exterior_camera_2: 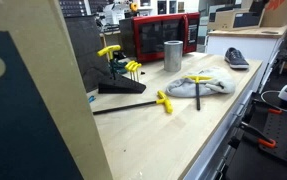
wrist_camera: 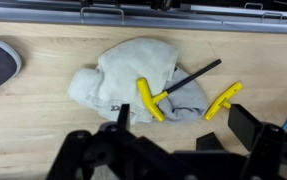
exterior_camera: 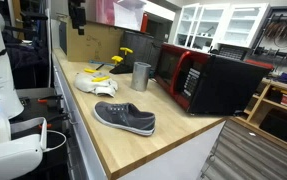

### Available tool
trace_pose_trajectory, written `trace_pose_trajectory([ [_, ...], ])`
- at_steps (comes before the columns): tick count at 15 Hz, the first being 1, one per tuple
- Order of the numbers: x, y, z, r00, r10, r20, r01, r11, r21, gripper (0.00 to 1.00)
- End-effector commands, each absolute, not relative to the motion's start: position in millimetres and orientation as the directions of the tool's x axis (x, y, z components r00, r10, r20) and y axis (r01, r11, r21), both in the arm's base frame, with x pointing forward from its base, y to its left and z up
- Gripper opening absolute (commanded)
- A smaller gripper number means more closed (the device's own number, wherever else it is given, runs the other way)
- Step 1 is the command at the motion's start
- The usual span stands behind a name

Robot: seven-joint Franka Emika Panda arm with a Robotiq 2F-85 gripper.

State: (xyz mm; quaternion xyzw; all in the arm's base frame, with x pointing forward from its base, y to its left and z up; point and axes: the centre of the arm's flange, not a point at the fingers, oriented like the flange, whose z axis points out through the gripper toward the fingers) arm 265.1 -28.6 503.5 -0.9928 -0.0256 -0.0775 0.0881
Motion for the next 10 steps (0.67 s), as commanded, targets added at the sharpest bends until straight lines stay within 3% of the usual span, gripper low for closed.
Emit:
trace_pose_trajectory([
  [1, 265.1, -28.6, 503.5, 0.987, 0.037, 0.158, 0.065, -0.983, -0.171, 1.0],
  [10, 296.2, -38.8, 499.6, 0.991, 0.023, 0.131, 0.047, -0.982, -0.184, 1.0],
])
